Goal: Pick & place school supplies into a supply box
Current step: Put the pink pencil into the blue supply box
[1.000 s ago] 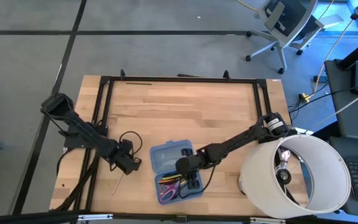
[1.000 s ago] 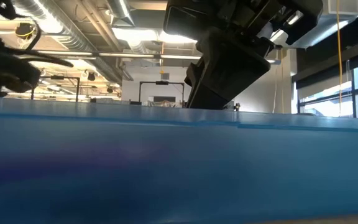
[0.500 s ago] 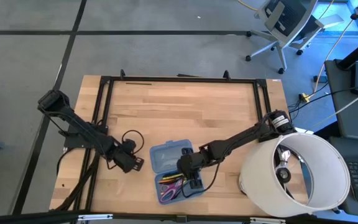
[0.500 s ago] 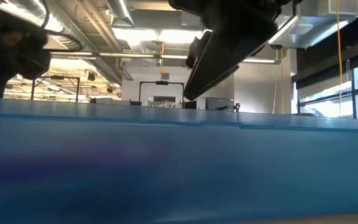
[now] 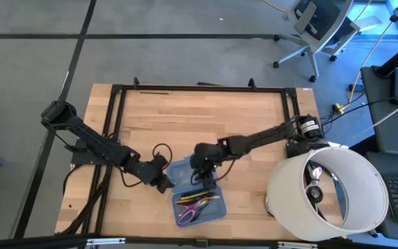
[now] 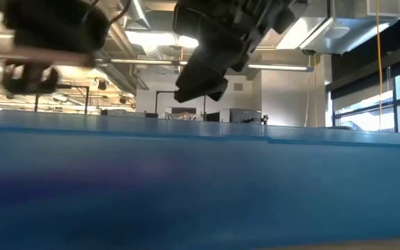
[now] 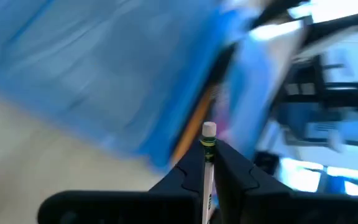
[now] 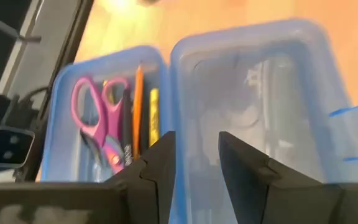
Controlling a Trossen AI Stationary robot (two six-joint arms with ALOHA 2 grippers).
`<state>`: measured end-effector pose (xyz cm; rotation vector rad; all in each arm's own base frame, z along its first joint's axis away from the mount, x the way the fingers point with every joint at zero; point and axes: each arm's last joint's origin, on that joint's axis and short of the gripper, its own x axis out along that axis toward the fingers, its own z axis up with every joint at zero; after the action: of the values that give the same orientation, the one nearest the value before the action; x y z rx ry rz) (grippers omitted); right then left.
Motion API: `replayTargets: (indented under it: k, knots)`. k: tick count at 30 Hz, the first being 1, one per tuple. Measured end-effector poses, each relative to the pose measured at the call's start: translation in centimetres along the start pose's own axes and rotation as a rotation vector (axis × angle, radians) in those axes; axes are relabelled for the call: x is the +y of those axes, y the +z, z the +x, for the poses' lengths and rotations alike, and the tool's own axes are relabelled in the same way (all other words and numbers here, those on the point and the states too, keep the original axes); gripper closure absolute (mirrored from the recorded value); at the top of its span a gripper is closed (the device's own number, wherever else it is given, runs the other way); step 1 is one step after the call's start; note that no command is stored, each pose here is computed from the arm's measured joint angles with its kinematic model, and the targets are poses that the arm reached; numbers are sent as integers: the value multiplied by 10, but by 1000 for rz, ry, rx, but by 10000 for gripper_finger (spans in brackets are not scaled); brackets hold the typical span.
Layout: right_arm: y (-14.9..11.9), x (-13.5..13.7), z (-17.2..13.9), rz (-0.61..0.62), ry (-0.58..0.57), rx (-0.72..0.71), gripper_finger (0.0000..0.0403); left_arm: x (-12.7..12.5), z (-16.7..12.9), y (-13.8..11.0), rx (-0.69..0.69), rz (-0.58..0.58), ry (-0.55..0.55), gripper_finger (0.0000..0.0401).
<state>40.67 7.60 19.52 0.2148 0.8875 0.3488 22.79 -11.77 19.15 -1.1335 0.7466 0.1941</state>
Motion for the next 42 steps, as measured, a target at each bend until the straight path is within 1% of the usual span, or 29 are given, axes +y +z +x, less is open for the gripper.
replayTargets:
  k: [4,8,11,13,16,18,21,24,27,31,33,35,38,42]
  knots:
    - [6,-17,-10,27,-22,-37,277,-15,-1,10,-76,99,-145,393]
    - [11,-28,-31,24,-45,-98,277,-40,-7,20,-122,222,-190,393]
    - [1,-37,-48,51,-56,-150,277,-59,-14,26,-140,295,-186,393]
    - [-12,-41,-58,83,-37,-180,277,-70,-20,30,-161,331,-169,393]
    - [-31,-42,-71,102,-30,-224,277,-79,-23,37,-196,356,-117,393]
    - [-46,-41,-76,132,-49,-241,277,-84,-20,43,-212,360,-90,393]
    - [-70,-40,-82,196,-79,-244,277,-90,-10,51,-210,377,-70,393]
    - [-86,-39,-87,255,-73,-259,277,-97,7,57,-183,386,-63,393]
    - [-98,-39,-89,295,-66,-258,277,-99,29,60,-121,387,-45,393]
    - [-103,-39,-89,333,-59,-260,277,-99,59,63,-40,391,-26,393]
    - [-104,-38,-88,334,-59,-258,277,-98,74,62,1,419,-15,393]
    - [-103,-36,-88,327,-52,-262,277,-98,88,63,32,422,-11,393]
    - [-102,-32,-87,313,-39,-269,277,-96,105,62,83,417,-7,393]
    - [-103,-28,-85,303,-29,-260,277,-93,121,59,149,407,-12,393]
